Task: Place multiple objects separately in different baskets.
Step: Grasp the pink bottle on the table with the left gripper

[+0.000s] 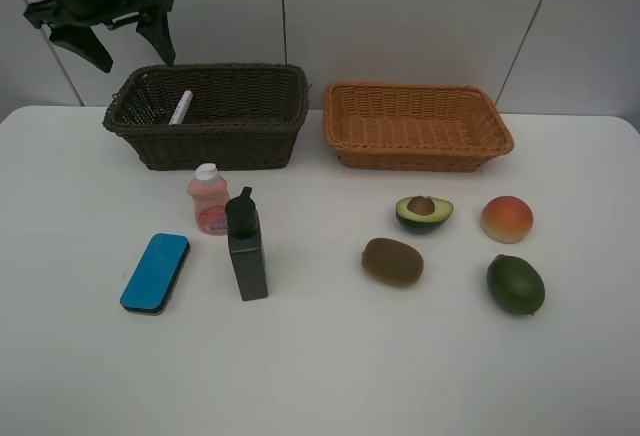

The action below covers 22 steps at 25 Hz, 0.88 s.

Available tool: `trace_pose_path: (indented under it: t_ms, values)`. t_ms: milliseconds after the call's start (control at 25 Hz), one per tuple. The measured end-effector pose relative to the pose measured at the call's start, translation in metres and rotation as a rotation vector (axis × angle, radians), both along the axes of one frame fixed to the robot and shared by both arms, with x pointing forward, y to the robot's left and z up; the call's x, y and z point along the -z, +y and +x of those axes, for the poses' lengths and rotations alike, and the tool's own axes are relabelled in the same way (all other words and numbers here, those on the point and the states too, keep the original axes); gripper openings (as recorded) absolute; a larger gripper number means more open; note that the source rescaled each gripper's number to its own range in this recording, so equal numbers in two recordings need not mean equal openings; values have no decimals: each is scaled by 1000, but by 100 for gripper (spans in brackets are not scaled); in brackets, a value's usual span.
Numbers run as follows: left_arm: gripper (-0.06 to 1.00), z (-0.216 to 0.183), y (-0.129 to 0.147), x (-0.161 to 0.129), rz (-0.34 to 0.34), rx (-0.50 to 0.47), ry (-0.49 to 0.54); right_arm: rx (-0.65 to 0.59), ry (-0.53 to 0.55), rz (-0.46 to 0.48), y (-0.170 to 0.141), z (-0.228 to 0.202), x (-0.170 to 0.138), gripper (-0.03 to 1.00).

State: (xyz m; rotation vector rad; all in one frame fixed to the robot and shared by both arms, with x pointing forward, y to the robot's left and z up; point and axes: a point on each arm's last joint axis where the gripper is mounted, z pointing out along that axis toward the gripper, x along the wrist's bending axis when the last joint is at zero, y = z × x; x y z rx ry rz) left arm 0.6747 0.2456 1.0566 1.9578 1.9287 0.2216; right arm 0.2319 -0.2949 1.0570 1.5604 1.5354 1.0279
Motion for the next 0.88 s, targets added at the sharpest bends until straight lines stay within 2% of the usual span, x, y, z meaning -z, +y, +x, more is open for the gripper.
trace_pose_path:
  t_ms: [40,240,480,720,880]
  values:
    - [99,-6,0,-7,1,3,36,0,0,0,0,0,0,100]
    - [99,-34,4,-31,12,-4,44,0,0,0,0,0,0,100]
    - [99,-101,11,-34,11,-4,108,0,0,0,0,0,0,100]
    - [99,-174,16,-8,1,-5,231,0,0,0,0,0,0,100]
    - [99,-196,17,21,1,17,332,0,0,0,0,0,0,100]
